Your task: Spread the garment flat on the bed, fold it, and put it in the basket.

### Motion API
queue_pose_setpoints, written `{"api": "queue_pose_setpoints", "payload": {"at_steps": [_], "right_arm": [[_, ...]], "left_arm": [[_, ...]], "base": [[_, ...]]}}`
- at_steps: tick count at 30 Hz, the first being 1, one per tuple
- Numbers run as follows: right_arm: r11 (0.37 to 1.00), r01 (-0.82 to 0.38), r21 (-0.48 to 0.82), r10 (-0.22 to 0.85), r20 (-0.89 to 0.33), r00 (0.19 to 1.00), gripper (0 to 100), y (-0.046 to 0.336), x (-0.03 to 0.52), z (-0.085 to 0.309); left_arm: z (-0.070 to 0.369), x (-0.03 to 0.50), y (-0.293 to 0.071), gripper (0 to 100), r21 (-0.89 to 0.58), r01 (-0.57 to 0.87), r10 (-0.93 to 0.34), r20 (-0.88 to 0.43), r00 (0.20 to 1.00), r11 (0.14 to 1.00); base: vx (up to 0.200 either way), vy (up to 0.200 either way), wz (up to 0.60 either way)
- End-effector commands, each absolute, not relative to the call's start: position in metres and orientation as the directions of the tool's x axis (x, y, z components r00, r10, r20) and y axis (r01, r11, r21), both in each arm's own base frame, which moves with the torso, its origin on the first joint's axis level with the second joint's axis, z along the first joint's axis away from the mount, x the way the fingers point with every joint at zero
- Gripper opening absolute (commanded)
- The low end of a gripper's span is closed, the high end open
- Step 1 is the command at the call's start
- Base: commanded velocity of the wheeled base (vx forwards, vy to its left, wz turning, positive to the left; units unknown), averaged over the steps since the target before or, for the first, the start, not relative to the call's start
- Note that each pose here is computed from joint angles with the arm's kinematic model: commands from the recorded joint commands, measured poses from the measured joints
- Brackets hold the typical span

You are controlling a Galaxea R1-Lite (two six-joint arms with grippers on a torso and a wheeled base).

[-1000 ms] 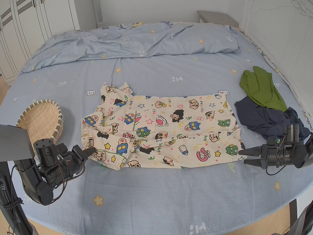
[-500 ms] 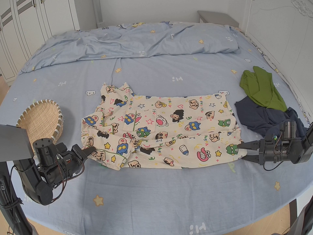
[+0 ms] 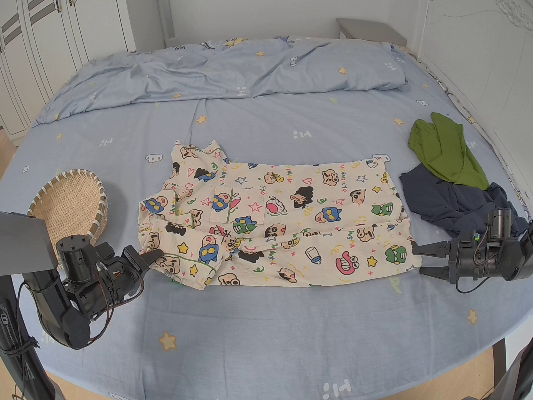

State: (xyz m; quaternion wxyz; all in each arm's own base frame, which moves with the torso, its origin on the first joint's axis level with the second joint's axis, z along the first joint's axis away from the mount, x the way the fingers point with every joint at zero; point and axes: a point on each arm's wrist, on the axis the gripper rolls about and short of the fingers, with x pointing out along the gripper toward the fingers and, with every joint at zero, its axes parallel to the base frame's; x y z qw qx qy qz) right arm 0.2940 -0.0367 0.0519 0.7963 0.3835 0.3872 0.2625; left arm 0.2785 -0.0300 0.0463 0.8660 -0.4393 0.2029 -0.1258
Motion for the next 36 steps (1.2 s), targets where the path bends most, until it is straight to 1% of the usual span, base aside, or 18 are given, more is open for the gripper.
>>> {"api": "queue_pose_setpoints", "payload": {"at_steps": [1,6,12,16,23,30,34,35,36], "right_arm": [[0.568,-0.136,0.812,0.719,-0.408,0.562,100,-0.037,0.304,0.050],[0.562,-0.137,0.816,0.727,-0.409,0.551,100,-0.036,0.319,0.041],[0.553,-0.137,0.822,0.741,-0.409,0.533,100,-0.032,0.320,0.038],[0.515,-0.147,0.845,0.773,-0.383,0.505,100,-0.031,0.318,0.038],[0.477,-0.154,0.865,0.803,-0.358,0.477,100,-0.029,0.317,0.038],[0.470,-0.149,0.870,0.806,-0.354,0.473,100,-0.029,0.316,0.038],[0.472,-0.134,0.871,0.797,-0.356,0.487,100,-0.035,0.315,0.037],[0.472,-0.132,0.871,0.795,-0.356,0.491,0,-0.037,0.315,0.037],[0.473,-0.129,0.872,0.793,-0.357,0.494,0,-0.038,0.314,0.036]], "left_arm": [[0.048,0.279,-0.030,0,-0.812,0.055,-0.396,-0.223,0.891,0.581],[0.048,0.279,-0.030,0,-0.811,0.056,-0.396,-0.223,0.891,0.582],[0.047,0.280,-0.031,0,-0.811,0.055,-0.397,-0.224,0.890,0.582],[0.048,0.281,-0.031,0,-0.811,0.058,-0.396,-0.220,0.891,0.582],[0.049,0.280,-0.031,0,-0.811,0.060,-0.397,-0.219,0.891,0.582],[0.049,0.280,-0.031,0,-0.811,0.060,-0.397,-0.219,0.891,0.582],[0.049,0.281,-0.031,0,-0.811,0.061,-0.396,-0.217,0.892,0.582],[0.049,0.281,-0.031,0,-0.811,0.061,-0.396,-0.217,0.892,0.582],[0.049,0.281,-0.031,0,-0.811,0.061,-0.396,-0.217,0.892,0.582]], "base": [[0.000,0.000,0.00],[0.000,0.000,0.00],[0.000,0.000,0.00],[0.000,0.000,0.00],[0.000,0.000,0.00],[0.000,0.000,0.00],[0.000,0.000,0.00],[0.000,0.000,0.00],[0.000,0.000,0.00]]}}
